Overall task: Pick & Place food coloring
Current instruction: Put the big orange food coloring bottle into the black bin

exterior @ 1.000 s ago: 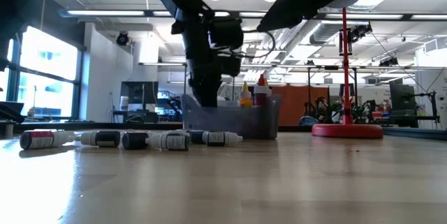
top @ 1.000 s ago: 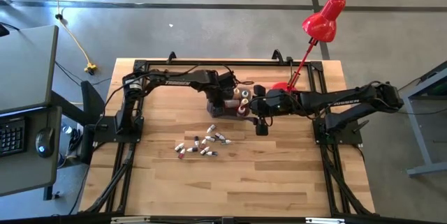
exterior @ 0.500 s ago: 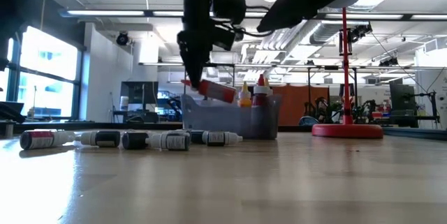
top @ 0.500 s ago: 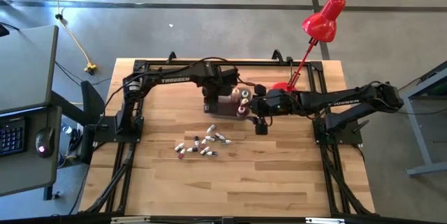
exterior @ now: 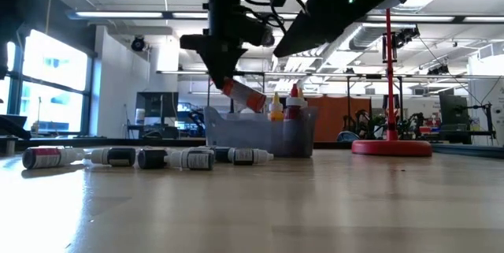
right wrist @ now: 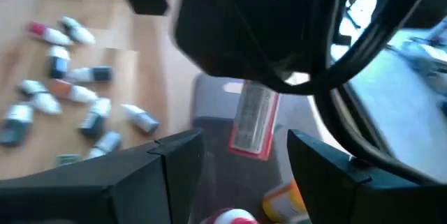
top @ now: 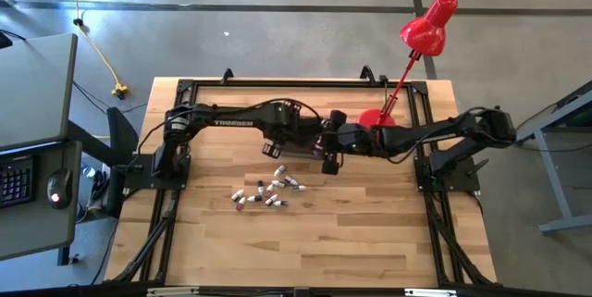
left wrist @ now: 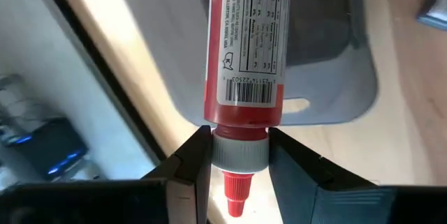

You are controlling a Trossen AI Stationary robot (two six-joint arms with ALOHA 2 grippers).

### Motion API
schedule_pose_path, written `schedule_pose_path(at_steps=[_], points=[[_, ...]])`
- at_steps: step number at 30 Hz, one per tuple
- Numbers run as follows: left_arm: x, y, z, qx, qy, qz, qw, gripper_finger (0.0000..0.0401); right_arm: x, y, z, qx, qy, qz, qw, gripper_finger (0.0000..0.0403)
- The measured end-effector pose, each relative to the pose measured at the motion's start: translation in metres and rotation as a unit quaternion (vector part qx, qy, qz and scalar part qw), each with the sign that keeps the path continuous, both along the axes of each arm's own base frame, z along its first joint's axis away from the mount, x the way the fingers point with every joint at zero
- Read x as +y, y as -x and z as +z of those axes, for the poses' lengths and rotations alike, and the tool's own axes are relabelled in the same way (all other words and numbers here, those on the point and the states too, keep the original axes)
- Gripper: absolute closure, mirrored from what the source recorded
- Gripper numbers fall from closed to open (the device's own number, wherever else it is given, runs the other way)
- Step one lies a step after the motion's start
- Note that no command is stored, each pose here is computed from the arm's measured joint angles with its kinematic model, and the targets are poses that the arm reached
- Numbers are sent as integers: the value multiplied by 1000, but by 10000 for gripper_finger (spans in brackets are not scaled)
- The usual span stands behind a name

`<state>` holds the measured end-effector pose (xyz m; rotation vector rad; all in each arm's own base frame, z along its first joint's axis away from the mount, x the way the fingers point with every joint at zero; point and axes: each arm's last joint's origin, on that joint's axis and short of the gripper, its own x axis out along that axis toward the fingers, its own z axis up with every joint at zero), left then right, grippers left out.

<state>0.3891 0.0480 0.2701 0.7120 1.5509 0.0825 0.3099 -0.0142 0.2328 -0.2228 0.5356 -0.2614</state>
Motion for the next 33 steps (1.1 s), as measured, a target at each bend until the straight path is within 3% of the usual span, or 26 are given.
schedule_pose_path(at_steps=[9, 17, 26, 30, 33], points=[[-10, -3, 0, -13, -3, -4, 1000, 294, 0, -7, -11, -7, -23, -31, 999, 204], [-7, 1, 0, -31, -1, 62, 998, 294, 7, -2, -5, -5, 1, -51, 999, 204], [-3, 3, 5, -21, -22, 65, 997, 294, 27, 20, 15, 7, 29, -61, 998, 204], [-3, 8, 5, 1, -24, 74, 997, 294, 37, 32, 25, 9, 30, -42, 999, 204], [-3, 9, 5, -1, -24, 88, 996, 294, 45, 39, 33, -1, 1, 11, 1000, 204]])
